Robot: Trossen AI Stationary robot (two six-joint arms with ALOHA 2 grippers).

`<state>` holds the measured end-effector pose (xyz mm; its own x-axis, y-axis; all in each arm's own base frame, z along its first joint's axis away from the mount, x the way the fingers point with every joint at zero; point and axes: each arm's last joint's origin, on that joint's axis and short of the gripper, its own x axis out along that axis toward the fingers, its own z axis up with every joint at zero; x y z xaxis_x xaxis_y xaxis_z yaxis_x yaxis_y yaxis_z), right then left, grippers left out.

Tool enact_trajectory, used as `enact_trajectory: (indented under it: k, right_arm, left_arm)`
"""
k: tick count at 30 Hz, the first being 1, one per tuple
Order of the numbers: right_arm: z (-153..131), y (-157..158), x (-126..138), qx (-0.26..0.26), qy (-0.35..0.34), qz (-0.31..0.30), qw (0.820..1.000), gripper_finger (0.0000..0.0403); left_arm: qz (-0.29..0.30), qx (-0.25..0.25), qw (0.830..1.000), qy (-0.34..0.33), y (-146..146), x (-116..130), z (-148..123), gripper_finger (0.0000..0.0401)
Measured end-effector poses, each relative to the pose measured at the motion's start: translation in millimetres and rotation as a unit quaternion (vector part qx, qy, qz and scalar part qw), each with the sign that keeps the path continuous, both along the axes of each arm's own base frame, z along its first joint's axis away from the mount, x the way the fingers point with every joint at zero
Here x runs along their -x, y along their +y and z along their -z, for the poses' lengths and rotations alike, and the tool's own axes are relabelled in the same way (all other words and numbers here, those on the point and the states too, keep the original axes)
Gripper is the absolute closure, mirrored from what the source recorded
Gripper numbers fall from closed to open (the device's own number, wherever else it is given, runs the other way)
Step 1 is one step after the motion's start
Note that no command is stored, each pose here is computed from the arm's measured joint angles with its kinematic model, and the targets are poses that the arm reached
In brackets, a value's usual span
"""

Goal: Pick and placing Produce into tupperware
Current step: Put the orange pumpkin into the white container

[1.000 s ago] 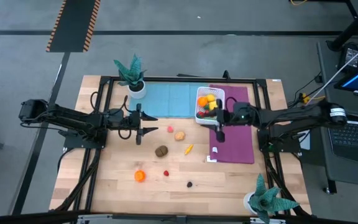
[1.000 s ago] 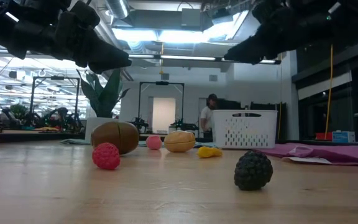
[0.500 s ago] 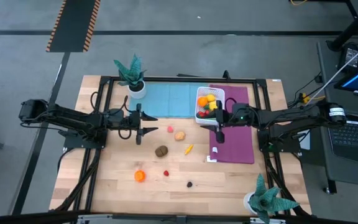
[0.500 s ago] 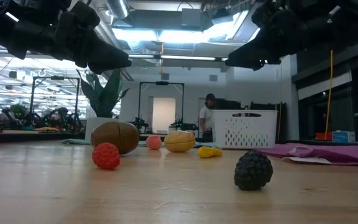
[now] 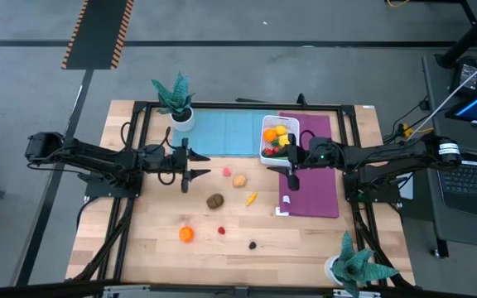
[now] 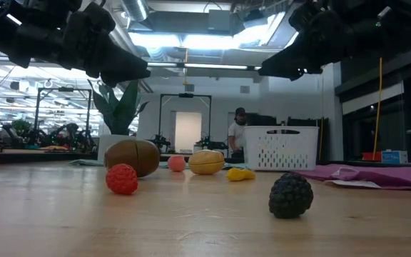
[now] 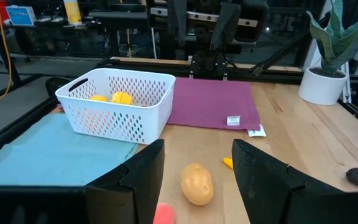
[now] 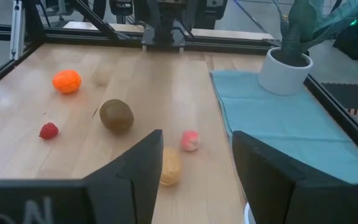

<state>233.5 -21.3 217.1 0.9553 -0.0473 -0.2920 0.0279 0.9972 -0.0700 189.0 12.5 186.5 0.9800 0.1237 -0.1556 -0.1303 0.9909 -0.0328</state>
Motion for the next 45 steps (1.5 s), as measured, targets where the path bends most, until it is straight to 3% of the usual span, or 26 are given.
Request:
enact_trajectory:
  k: [19, 23, 35, 40, 45]
  right_arm:
    - [0, 0, 0, -0.002, 0.001, 0.001, 1.000, 0.0208]
    - [0, 0, 0, -0.002, 0.001, 0.000, 1.000, 0.0208]
    - [0, 0, 0, -0.013, 0.001, 0.004, 1.000, 0.0208]
    - [0, 0, 0, -0.016, 0.000, 0.005, 1.000, 0.0208]
    - [0, 0, 0, -0.016, 0.000, 0.005, 1.000, 0.0208]
  left_arm:
    - [0.000, -0.001, 1.000, 0.001, 0, 0, 0, 0.0210]
    - [0.002, -0.014, 1.000, 0.002, 0, 0, 0, 0.0176]
    - [0.006, -0.039, 0.999, 0.009, 0, 0, 1, 0.0022]
    - [0.009, -0.037, 0.999, 0.009, -1, 0, 1, 0.0002]
    - [0.049, -0.039, 0.998, 0.010, -16, 0, 1, 0.0006]
